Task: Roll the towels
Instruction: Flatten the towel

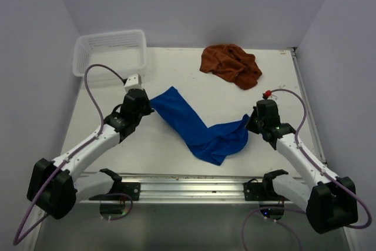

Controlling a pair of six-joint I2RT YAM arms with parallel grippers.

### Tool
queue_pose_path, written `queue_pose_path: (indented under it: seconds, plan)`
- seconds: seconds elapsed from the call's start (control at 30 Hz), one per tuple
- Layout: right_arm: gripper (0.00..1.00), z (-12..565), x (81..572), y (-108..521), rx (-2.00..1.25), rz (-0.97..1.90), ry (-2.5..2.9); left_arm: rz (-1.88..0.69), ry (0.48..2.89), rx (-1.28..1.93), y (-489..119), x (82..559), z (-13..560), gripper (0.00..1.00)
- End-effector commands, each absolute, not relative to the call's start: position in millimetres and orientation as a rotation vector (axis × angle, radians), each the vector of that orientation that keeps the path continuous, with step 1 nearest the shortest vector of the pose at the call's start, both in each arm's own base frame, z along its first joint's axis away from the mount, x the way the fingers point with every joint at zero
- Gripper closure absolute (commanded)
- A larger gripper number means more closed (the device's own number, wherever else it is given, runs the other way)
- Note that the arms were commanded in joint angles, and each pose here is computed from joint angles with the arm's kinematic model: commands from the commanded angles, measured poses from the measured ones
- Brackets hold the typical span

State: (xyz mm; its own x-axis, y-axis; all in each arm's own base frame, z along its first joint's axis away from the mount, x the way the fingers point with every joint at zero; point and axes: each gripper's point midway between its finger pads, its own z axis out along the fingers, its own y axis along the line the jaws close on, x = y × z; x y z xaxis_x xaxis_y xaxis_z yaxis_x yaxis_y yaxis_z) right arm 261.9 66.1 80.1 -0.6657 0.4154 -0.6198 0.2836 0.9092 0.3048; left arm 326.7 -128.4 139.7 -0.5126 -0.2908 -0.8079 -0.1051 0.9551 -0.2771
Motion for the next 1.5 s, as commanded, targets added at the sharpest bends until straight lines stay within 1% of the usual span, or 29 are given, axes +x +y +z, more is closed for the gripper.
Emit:
queue_pose_path:
  seconds: [0.0, 0.1, 0.13, 0.17, 0.2, 0.23, 0.37, 0.43, 0.47, 0.5, 0.53, 0.57, 0.63, 0.83, 0.87, 0.93, 0.97, 1.03, 1.23, 1.47]
  plan:
    - [1.00, 116.0, 297.4, 89.3, 0.395, 0.368, 2.254, -0.164, 2.033, -0.371, -103.5, 317.0, 169.0, 1.00]
    - [1.00, 130.8, 314.1, 102.1, 0.314, 0.418, 2.242, -0.128, 1.966, -0.418, -84.2, 304.4, 191.1, 1.00]
    - [1.00, 145.7, 323.8, 104.0, 0.291, 0.420, 2.212, -0.119, 1.946, -0.429, -79.1, 301.3, 197.2, 1.00]
    - [1.00, 151.7, 327.1, 108.9, 0.247, 0.439, 2.208, -0.119, 1.909, -0.437, -72.5, 296.0, 210.9, 1.00]
    - [0.99, 164.9, 338.5, 111.4, 0.224, 0.432, 2.203, -0.056, 1.844, -0.475, -52.5, 286.4, 235.1, 1.00]
    - [0.99, 168.4, 339.8, 111.7, 0.223, 0.434, 2.197, -0.056, 1.843, -0.476, -52.3, 286.3, 235.3, 1.00]
    - [0.96, 163.1, 338.2, 109.9, 0.253, 0.434, 2.191, -0.015, 1.789, -0.519, -33.8, 273.3, 257.0, 1.00]
    - [0.96, 143.9, 327.9, 106.3, 0.285, 0.423, 2.225, -0.005, 1.761, -0.539, -26.9, 268.9, 262.2, 1.00]
    - [0.94, 135.2, 322.9, 105.5, 0.291, 0.419, 2.240, -0.009, 1.745, -0.546, -24.1, 265.1, 263.8, 1.00]
    - [0.89, 126.7, 318.5, 103.9, 0.298, 0.416, 2.252, -0.007, 1.737, -0.549, -22.2, 263.7, 264.4, 1.00]
    - [0.81, 107.5, 308.5, 97.2, 0.332, 0.379, 2.287, -0.006, 1.732, -0.541, -21.5, 262.6, 264.1, 1.00]
    - [0.64, 99.5, 303.7, 95.3, 0.346, 0.367, 2.304, -0.001, 1.743, -0.538, -22.2, 263.4, 256.0, 1.00]
    - [0.46, 80.6, 293.4, 92.2, 0.366, 0.348, 2.355, -0.007, 1.767, -0.527, -27.4, 266.7, 244.3, 1.00]
    - [0.45, 80.0, 289.7, 85.6, 0.417, 0.300, 2.380, -0.067, 1.832, -0.524, -45.7, 276.9, 220.4, 1.00]
    - [0.46, 81.6, 290.5, 84.4, 0.427, 0.295, 2.376, -0.075, 1.833, -0.521, -47.2, 277.8, 219.1, 1.00]
    - [0.48, 88.6, 297.1, 85.7, 0.451, 0.307, 2.349, -0.094, 1.826, -0.520, -49.3, 278.1, 219.9, 1.00]
    - [0.56, 90.3, 299.3, 86.7, 0.463, 0.314, 2.342, -0.101, 1.818, -0.519, -49.8, 278.6, 220.6, 1.00]
    - [0.61, 93.8, 308.4, 88.1, 0.512, 0.316, 2.336, -0.107, 1.807, -0.513, -49.6, 278.4, 222.8, 1.00]
    - [0.60, 80.4, 335.8, 99.9, 0.676, 0.349, 2.361, -0.110, 1.813, -0.501, -51.1, 278.7, 220.1, 1.00]
    - [0.55, 52.8, 350.7, 110.2, 0.758, 0.373, 2.403, -0.101, 1.818, -0.496, -50.3, 277.8, 216.4, 1.00]
